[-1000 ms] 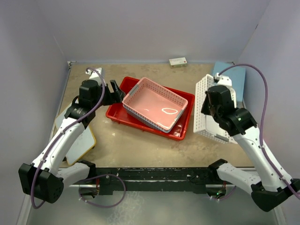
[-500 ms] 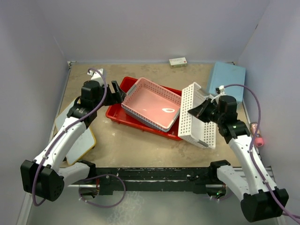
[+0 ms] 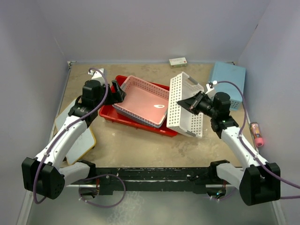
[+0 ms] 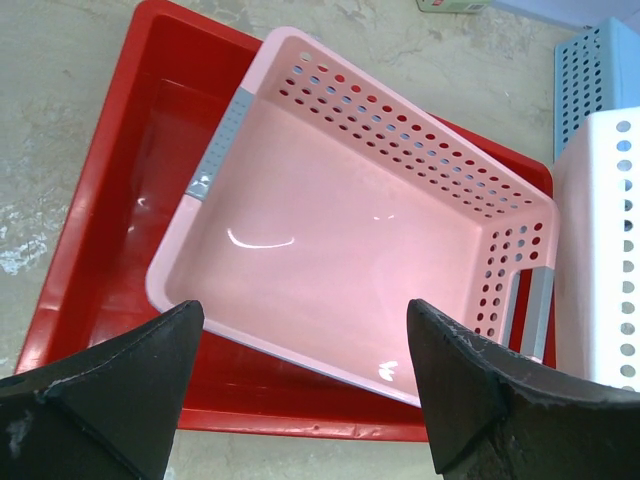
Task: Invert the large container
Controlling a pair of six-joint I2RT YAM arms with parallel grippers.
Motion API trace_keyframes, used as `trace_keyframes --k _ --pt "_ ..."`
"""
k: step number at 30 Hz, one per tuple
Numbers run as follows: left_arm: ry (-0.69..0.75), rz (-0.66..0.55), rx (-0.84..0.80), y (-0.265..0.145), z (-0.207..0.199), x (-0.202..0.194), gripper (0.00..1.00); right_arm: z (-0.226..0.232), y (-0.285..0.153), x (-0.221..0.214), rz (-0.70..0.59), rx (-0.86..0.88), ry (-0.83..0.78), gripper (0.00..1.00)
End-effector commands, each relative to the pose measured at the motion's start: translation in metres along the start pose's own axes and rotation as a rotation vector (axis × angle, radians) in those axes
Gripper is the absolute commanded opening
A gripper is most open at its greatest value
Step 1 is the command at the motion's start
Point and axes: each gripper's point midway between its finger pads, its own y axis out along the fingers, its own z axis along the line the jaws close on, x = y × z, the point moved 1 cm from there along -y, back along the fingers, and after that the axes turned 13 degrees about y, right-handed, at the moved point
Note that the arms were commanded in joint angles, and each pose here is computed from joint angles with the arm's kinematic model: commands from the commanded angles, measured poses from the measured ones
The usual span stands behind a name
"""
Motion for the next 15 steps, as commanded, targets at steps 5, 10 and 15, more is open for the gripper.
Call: trace_keyframes --k 5,10,15 --pt "0.031 -0.060 0.022 0.003 0.002 0.019 0.80 0.039 0.014 -0.002 0.077 0.242 0.057 0.00" --pt "0.038 -0.067 0.024 0.001 0.001 0.025 0.80 0.043 0.011 -0.004 0.110 0.248 0.080 0.00" --pt "0.045 -0.064 0.032 -0.001 0.003 0.026 0.80 0.015 -0.004 0.006 0.079 0.168 0.187 0.00"
